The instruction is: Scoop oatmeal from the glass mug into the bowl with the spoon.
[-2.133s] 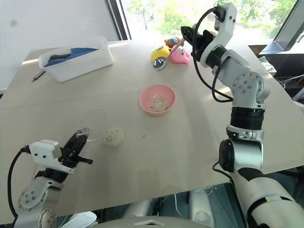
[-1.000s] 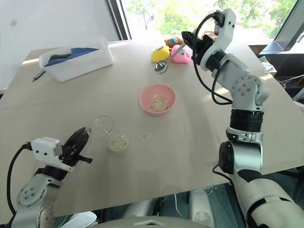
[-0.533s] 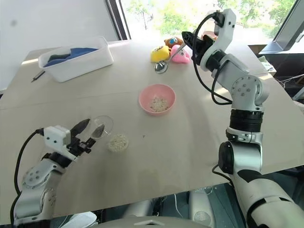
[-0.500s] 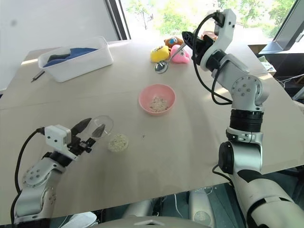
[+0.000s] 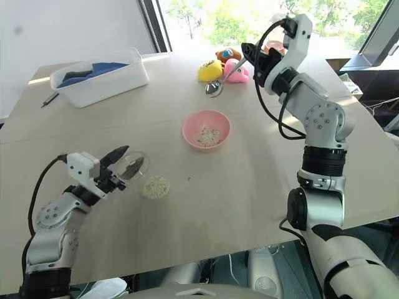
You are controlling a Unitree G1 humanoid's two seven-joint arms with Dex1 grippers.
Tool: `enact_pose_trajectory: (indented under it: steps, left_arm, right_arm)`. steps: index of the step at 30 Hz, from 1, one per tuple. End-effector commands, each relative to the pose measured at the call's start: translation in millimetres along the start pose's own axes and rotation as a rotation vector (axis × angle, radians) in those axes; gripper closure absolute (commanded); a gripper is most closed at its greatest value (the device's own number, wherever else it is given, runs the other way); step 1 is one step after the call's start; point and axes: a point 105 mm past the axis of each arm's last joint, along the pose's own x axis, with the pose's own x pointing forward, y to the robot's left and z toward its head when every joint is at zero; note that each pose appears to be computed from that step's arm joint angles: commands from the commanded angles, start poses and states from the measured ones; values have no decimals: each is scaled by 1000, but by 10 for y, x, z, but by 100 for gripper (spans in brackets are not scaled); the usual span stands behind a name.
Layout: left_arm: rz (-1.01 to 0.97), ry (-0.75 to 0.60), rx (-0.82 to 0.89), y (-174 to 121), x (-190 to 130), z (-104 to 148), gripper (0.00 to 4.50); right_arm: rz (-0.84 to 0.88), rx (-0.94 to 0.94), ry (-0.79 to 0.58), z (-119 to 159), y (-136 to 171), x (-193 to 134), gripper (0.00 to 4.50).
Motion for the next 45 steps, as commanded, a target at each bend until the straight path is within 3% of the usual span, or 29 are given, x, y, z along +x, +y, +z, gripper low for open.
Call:
enact_pose_trajectory:
  steps: [1,9,10,11,13,15,16,27,31,38,45]
  left_arm:
    - [-23,-10,11,-19,23,37,167]
    - [-40,-16,2,-69,57,24,167]
    - [-42,-15,3,-73,59,22,218]
    - [-42,-14,3,-76,61,21,241]
    - [-43,-14,3,-78,61,20,350]
    - [-45,-13,8,-82,63,18,429]
    - [-44,-13,8,-83,63,19,443]
    - [-1,-26,8,-43,51,32,443]
    - [82,-125,-25,40,68,220,443]
    - [289,-238,88,274,189,549,443]
    - [436,-171,172,323,309,446,443]
  right_arm:
    - [42,-23,-71,183,121,-39,450]
    - [42,-21,-71,174,123,-36,450]
    - [42,-21,-71,174,124,-35,450]
    - [42,-20,-71,174,124,-35,450]
    - [42,-20,-70,170,124,-33,450]
    - [42,-18,-70,165,127,-29,450]
    - [43,-18,-70,164,129,-27,450]
    - [42,-15,-76,159,131,-29,450]
    - [42,-15,-76,160,130,-32,450]
    - [61,-9,-64,133,174,-11,450]
    - [106,0,-73,168,327,29,450]
